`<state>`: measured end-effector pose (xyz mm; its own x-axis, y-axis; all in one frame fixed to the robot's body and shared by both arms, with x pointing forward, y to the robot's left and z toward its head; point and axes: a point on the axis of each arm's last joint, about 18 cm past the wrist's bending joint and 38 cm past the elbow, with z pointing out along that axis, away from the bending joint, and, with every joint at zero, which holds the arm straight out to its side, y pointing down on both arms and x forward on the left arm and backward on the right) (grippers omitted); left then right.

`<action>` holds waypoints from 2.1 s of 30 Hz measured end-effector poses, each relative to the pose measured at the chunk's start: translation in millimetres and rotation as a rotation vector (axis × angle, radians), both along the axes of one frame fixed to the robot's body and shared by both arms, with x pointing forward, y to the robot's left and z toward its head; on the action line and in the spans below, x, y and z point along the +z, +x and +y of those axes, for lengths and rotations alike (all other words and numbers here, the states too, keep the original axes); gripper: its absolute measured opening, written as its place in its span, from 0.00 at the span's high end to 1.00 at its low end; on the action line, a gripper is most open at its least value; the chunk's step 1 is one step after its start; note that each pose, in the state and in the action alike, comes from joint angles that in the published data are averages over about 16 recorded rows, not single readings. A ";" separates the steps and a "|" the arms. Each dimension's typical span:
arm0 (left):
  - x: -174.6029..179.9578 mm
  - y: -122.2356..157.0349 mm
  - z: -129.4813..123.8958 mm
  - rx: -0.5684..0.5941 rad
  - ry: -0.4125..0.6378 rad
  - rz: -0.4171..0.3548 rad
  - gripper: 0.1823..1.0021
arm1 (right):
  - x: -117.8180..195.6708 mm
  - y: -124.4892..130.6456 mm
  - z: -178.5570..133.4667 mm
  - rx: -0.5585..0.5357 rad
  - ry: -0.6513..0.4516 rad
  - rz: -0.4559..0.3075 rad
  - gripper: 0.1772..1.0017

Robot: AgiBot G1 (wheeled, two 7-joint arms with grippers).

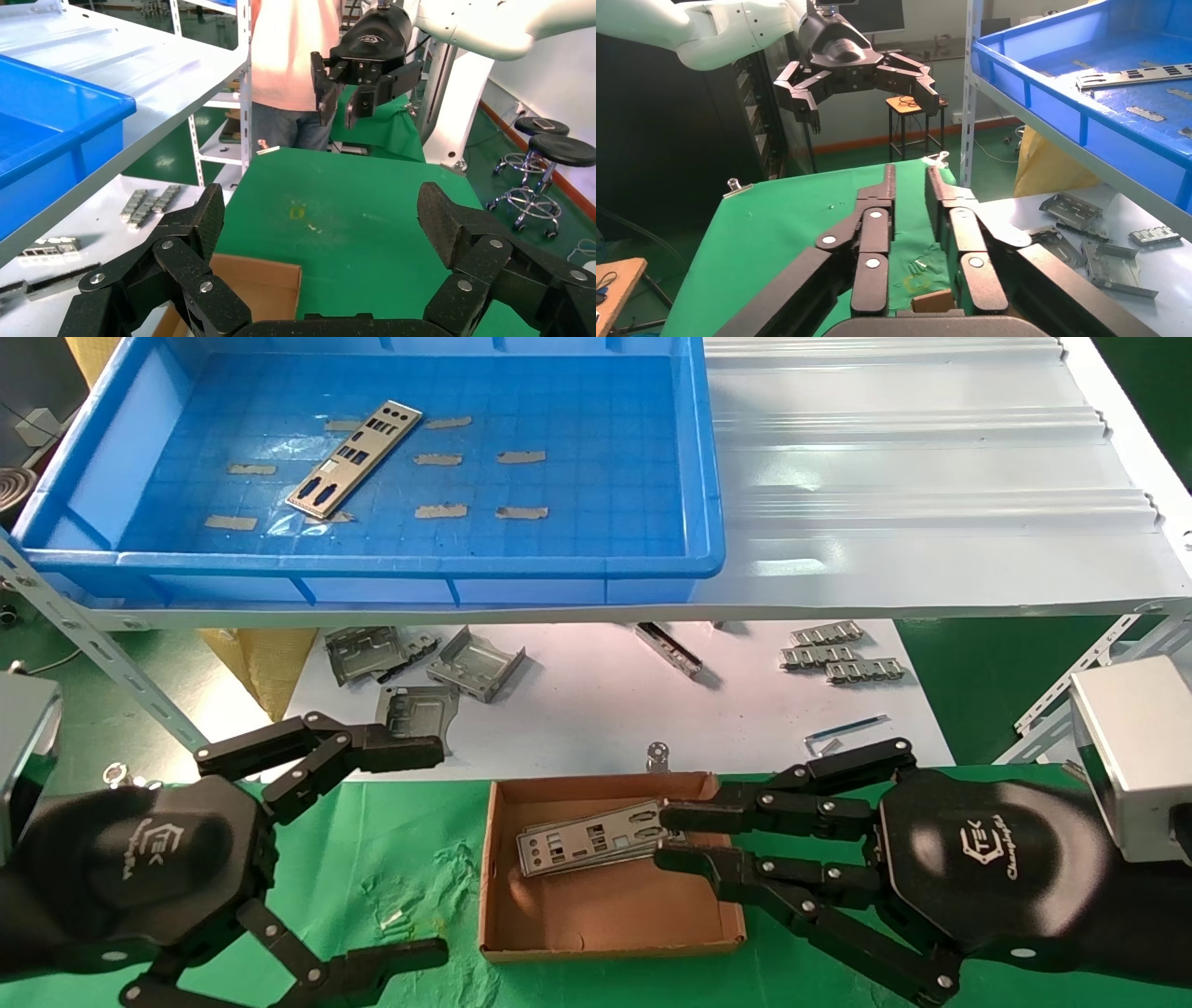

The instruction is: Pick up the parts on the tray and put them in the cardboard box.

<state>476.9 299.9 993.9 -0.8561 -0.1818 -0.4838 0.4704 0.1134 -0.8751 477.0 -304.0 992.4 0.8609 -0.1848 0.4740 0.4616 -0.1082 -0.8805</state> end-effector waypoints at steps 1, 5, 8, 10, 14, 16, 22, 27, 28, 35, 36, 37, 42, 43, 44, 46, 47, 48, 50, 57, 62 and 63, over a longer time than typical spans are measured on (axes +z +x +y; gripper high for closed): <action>1.5 0.4 -0.1 0.002 -0.001 -0.004 0.00 | 0.0 0.0 0.0 0.000 0.000 0.000 0.80; 14.2 5.6 -2.3 0.016 -0.008 -0.030 0.00 | 0.0 0.0 0.0 0.000 0.000 0.000 0.87; 30.3 16.4 -5.1 0.042 -0.019 -0.059 0.00 | 0.0 0.0 0.0 0.000 0.000 0.000 0.92; 43.9 27.4 -7.0 0.070 -0.029 -0.079 0.00 | 0.0 0.0 0.0 0.000 0.000 0.000 0.93; 78.8 59.1 -10.0 0.151 -0.058 -0.121 0.00 | 0.0 0.0 0.0 0.000 0.000 0.000 0.96; 98.4 78.4 -11.0 0.202 -0.079 -0.132 0.00 | 0.0 0.0 0.0 0.000 0.000 0.000 0.97; 148.4 140.9 -9.4 0.395 -0.133 -0.129 0.00 | 0.0 0.0 0.0 0.000 0.000 0.000 0.98; 169.7 182.3 -2.3 0.559 -0.161 -0.102 0.00 | 0.0 0.0 0.0 0.000 0.000 0.000 0.98; 172.1 188.5 -0.5 0.588 -0.165 -0.096 0.00 | 0.0 0.0 0.0 0.000 0.000 0.000 0.98; 177.3 214.8 9.2 0.727 -0.170 -0.060 0.00 | 0.0 0.0 0.0 0.000 0.000 0.000 0.98; 176.8 216.5 9.8 0.735 -0.168 -0.056 0.00 | 0.0 0.0 0.0 0.000 0.000 0.000 0.98; 176.0 217.8 10.4 0.742 -0.166 -0.052 0.00 | 0.0 0.0 0.0 0.000 0.000 0.000 0.98; 168.9 221.6 11.5 0.749 -0.156 -0.030 0.00 | 0.0 0.0 0.0 0.000 0.000 0.000 0.98; 167.3 222.3 11.6 0.749 -0.155 -0.027 0.00 | 0.0 0.0 0.0 0.000 0.000 0.000 0.98; 165.8 223.0 11.8 0.750 -0.154 -0.025 0.00 | 0.0 0.0 0.0 0.000 0.000 0.000 0.98; 163.5 224.6 12.4 0.753 -0.155 -0.024 0.00 | 0.0 0.0 0.0 0.000 0.000 0.000 0.98; 162.7 225.4 12.8 0.756 -0.156 -0.025 0.00 | 0.0 0.0 0.0 0.000 0.000 0.000 0.98; 161.9 226.2 13.2 0.758 -0.159 -0.028 0.00 | 0.0 0.0 0.0 0.000 0.000 0.000 0.98; 160.9 227.8 14.2 0.764 -0.165 -0.033 0.00 | 0.0 0.0 0.0 0.000 0.000 0.000 0.97; 159.7 234.2 18.8 0.802 -0.185 -0.051 0.00 | 0.0 0.0 0.0 0.000 0.000 0.000 0.92; 159.8 236.9 20.3 0.819 -0.192 -0.054 0.00 | 0.0 0.0 0.0 0.000 0.000 0.000 0.85; 159.5 237.2 20.2 0.821 -0.191 -0.053 0.00 | 0.0 0.0 0.0 0.000 0.000 0.000 0.84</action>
